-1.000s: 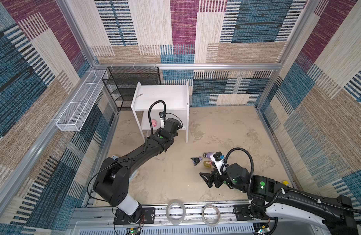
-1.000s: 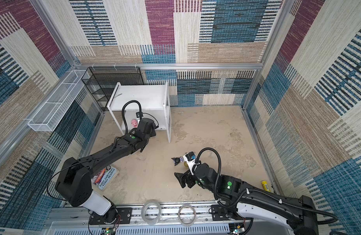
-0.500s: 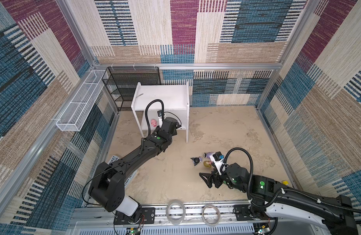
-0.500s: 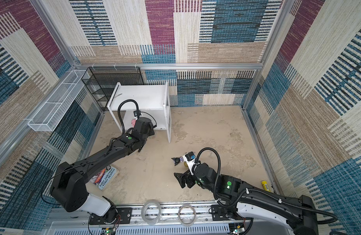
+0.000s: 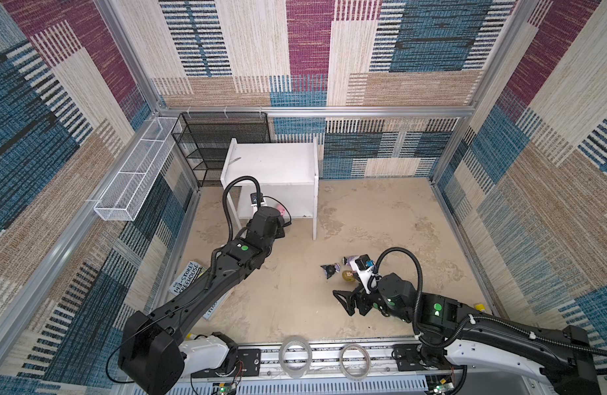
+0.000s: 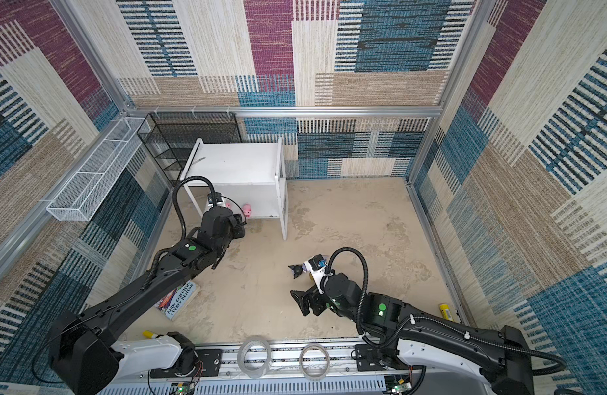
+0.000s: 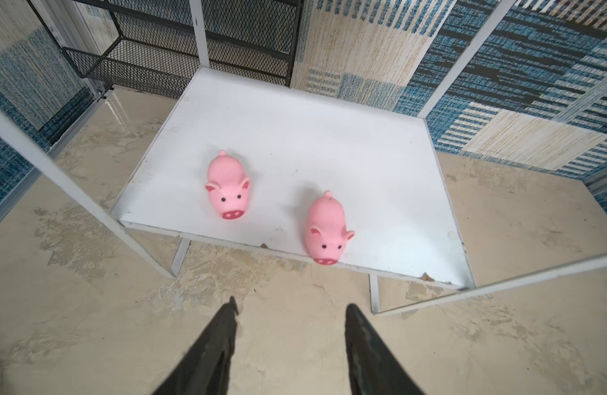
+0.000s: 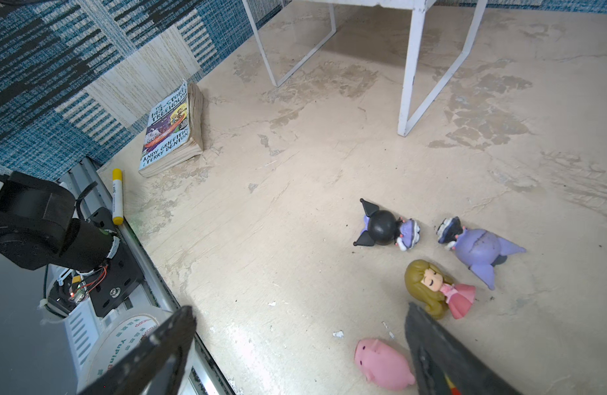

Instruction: Place and organize the plastic toys onto the shelf

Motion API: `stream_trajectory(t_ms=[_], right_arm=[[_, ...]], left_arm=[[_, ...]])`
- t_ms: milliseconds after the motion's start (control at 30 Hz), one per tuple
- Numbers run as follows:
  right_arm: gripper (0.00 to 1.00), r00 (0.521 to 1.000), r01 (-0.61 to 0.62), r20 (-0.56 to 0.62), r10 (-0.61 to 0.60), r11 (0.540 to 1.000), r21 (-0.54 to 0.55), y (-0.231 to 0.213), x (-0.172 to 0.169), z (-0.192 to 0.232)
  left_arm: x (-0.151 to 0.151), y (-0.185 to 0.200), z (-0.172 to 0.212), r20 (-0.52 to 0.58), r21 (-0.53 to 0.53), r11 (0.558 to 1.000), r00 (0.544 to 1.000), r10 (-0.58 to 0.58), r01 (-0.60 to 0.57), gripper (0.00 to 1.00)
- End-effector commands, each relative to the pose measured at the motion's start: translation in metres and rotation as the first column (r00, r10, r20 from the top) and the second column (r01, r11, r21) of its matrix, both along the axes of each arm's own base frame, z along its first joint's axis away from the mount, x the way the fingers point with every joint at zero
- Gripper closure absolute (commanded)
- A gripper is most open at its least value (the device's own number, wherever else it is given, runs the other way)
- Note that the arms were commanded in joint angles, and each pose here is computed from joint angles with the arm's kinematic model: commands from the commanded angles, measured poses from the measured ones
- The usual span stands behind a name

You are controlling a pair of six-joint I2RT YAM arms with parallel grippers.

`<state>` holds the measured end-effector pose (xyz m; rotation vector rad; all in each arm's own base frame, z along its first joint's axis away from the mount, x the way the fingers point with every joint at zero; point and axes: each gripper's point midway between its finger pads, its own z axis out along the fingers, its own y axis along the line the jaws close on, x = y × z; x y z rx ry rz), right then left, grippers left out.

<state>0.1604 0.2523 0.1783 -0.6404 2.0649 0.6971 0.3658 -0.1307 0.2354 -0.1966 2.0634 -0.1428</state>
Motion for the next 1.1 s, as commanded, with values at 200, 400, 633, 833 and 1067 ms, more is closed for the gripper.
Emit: stream_trajectory(t_ms=[200,400,633,833,1067], right_arm=[[0.03,0.999,-0.020,0.028,0.018,0.999,0.039,0.010,0.002,0.011],[0.03,1.000,0.000,0.025,-0.001,0.998,0.060,0.002,0.001,0.013],[0.03,0.999,0.018,0.025,-0.020,0.997,0.080,-0.006,-0.001,0.015],[0.03,1.000,0.017,0.025,-0.019,0.997,0.075,-0.005,-0.001,0.012],[0.03,1.000,0.015,0.025,-0.017,0.997,0.074,-0.005,0.000,0.011]], left_arm=[[0.008,-0.022,-0.005,-0.012,-0.037,0.990,0.991,-0.134,0.133,0.72],[0.025,-0.032,-0.005,-0.033,-0.022,0.987,0.987,-0.158,0.157,0.77],[0.037,-0.032,-0.012,-0.088,0.016,0.991,0.987,-0.132,0.134,0.79],[0.044,-0.037,-0.010,-0.092,0.029,0.988,0.984,-0.151,0.154,0.76],[0.051,-0.037,-0.016,-0.118,0.052,0.987,0.982,-0.145,0.152,0.69]])
